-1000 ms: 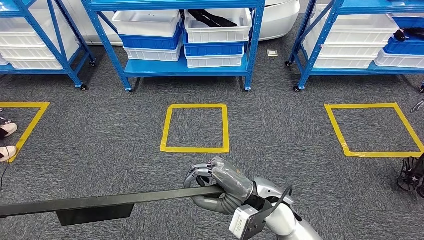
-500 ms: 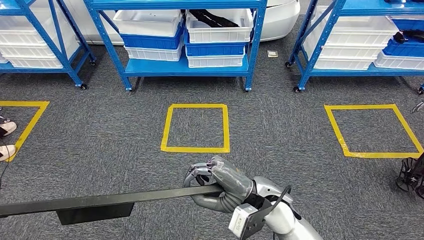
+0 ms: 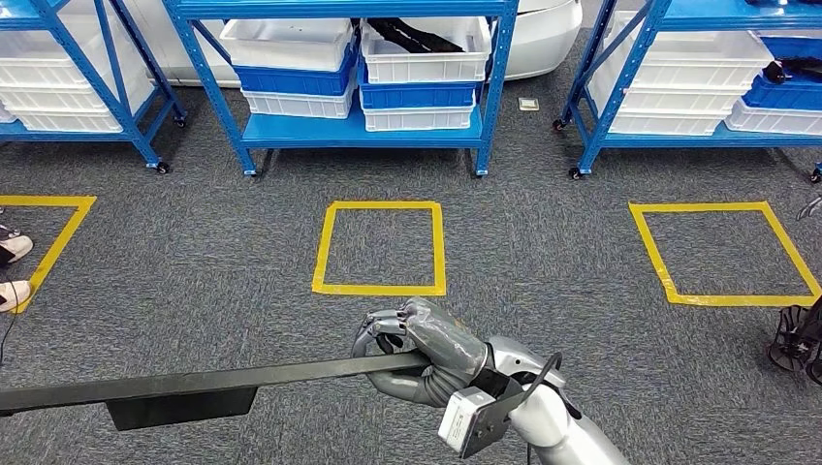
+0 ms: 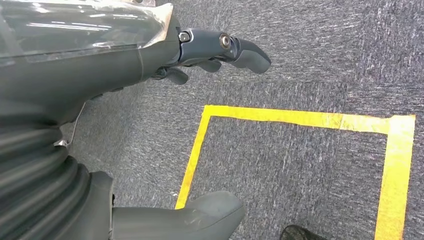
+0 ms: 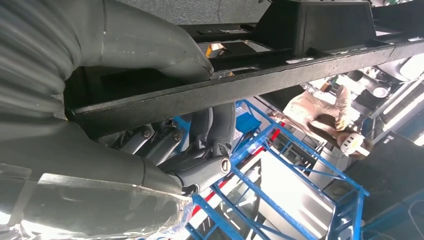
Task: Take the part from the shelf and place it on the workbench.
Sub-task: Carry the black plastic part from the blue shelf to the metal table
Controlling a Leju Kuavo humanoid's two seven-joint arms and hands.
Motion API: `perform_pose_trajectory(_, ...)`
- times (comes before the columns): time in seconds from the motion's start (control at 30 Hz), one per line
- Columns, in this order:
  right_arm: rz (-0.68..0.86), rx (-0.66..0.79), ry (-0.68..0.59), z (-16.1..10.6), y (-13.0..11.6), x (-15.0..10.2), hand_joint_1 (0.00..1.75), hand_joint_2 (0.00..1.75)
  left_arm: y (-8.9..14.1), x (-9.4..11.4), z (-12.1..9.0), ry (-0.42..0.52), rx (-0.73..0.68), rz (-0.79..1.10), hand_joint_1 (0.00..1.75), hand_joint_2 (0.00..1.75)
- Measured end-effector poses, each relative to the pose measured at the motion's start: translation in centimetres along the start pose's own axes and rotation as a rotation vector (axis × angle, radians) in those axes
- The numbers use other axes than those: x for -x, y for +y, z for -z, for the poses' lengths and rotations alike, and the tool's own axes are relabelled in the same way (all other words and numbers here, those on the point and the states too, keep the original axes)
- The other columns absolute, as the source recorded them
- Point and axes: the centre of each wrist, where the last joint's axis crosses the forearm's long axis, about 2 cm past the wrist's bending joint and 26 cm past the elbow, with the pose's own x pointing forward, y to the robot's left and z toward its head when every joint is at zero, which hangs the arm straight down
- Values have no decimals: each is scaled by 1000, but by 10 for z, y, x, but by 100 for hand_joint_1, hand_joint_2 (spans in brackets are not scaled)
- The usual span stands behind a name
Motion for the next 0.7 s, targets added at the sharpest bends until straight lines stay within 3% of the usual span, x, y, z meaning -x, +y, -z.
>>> perform_pose_trajectory(0.7,-38,-4,61,-22,2,3,175,175,2,-3,3,-27,14,2,0,175)
